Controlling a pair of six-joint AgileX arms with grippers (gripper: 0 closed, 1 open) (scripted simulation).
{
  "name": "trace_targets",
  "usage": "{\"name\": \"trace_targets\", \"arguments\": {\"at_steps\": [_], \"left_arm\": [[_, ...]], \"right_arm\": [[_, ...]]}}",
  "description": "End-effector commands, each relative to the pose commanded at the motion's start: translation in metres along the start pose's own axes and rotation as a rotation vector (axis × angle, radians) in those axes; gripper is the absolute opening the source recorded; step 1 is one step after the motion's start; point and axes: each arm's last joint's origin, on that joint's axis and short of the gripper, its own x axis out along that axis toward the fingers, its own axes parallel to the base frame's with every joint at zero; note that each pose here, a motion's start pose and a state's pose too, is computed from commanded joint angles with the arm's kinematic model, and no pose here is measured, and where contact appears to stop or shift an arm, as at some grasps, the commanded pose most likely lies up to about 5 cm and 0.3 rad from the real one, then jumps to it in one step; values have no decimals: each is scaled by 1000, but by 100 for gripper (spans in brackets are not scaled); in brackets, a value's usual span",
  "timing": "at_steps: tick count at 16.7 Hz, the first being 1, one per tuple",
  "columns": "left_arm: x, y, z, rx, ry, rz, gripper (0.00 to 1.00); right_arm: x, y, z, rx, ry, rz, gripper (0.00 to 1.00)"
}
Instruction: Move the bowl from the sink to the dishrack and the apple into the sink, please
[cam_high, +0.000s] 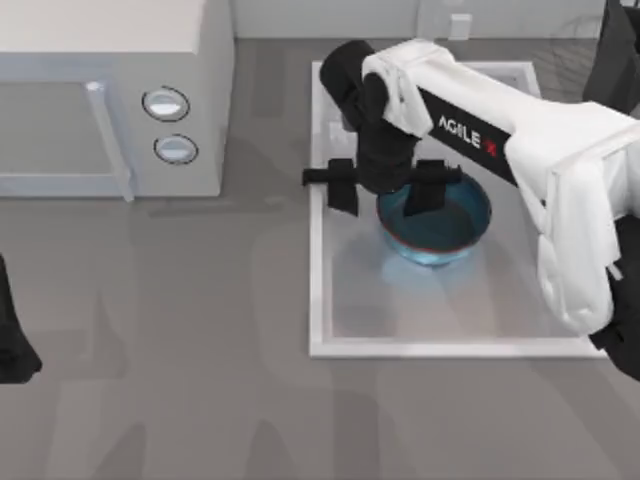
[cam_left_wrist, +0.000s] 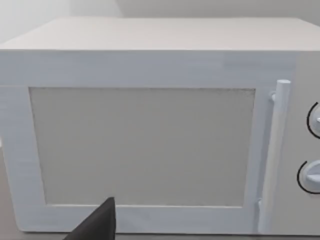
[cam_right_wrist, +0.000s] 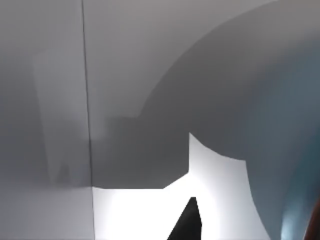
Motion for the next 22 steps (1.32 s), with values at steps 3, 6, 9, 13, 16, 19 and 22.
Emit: {"name": "trace_targets", "arguments": {"at_steps": [3,6,9,13,16,19,22], "left_arm": [[0,0,0,0,0,0,100],[0,0,0,0,0,0,100],[0,0,0,0,0,0,100],[0,0,0,0,0,0,100],[0,0,0,0,0,0,100],[0,0,0,0,0,0,100],[0,0,0,0,0,0,100]], "right_arm": [[0,0,0,0,0,0,32],[0,0,0,0,0,0,10],[0,0,0,0,0,0,0],[0,0,0,0,0,0,0],[-3,-1,1,3,-4,1,0],[-12,5,-4,-2,5,-3,0],[-53,23,-20,-11,9,-4,0]]}}
